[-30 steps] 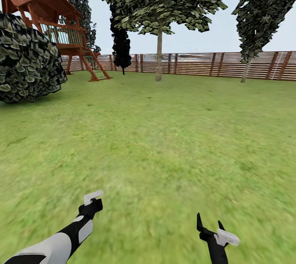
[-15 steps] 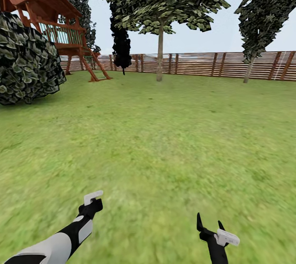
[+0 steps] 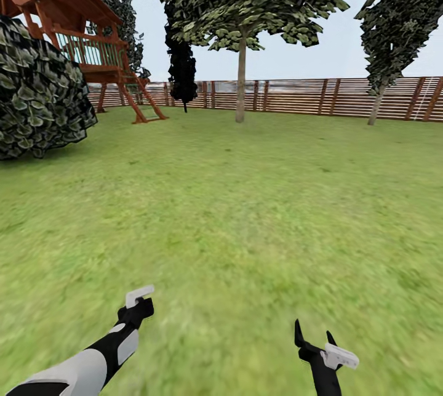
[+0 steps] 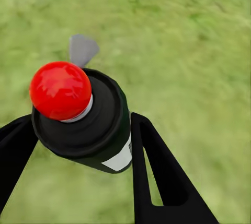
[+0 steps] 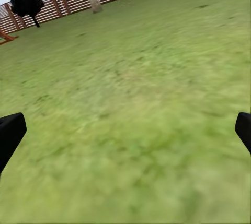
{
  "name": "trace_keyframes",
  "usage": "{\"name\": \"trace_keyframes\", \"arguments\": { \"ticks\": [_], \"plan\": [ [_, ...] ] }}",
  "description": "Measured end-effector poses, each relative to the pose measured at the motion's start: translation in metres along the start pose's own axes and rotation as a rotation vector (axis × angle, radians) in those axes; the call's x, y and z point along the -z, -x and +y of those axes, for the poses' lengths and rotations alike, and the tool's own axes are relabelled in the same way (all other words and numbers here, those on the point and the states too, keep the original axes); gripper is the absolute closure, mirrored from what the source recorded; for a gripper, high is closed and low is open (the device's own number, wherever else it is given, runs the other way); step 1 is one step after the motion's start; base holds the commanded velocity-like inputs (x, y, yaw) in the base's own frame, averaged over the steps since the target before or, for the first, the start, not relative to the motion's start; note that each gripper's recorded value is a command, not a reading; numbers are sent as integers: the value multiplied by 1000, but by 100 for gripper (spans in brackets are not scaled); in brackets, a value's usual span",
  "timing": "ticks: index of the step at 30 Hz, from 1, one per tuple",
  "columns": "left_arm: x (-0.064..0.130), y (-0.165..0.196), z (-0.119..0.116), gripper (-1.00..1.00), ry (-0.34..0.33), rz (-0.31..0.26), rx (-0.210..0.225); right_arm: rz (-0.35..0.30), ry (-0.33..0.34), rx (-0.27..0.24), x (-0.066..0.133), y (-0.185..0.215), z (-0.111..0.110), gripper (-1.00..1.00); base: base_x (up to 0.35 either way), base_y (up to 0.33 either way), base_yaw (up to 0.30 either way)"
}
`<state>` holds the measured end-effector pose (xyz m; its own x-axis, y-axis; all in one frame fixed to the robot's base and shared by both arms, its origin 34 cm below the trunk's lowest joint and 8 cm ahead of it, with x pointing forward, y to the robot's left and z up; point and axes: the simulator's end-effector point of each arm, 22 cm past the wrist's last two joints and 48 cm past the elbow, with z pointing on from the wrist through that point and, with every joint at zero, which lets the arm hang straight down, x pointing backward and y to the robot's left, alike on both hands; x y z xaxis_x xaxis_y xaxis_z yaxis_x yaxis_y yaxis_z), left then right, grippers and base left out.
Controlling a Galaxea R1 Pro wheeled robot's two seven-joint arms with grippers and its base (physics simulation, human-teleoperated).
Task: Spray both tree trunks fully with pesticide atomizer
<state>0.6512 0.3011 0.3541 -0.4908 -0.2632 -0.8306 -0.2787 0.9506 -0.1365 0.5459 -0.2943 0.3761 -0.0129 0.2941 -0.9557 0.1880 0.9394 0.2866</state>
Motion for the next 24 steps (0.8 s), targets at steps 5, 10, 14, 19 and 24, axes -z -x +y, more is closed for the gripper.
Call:
{"name": "trace_keyframes", "arguments": {
  "ticks": [5,10,14,19,24],
  "plan": [
    [0,0,0,100,0,0,0,0,1,0,0,0,0,-100,335,113,0],
    [0,0,0,100,0,0,0,0,0,0,0,0,0,-100,335,113,0],
    [0,0,0,100,0,0,0,0,0,0,0,0,0,-100,335,113,0],
    [0,0,0,100,0,0,0,0,1,0,0,0,0,-100,335,113,0],
    [0,0,0,100,0,0,0,0,1,0,0,0,0,-100,335,113,0]
  ]
}}
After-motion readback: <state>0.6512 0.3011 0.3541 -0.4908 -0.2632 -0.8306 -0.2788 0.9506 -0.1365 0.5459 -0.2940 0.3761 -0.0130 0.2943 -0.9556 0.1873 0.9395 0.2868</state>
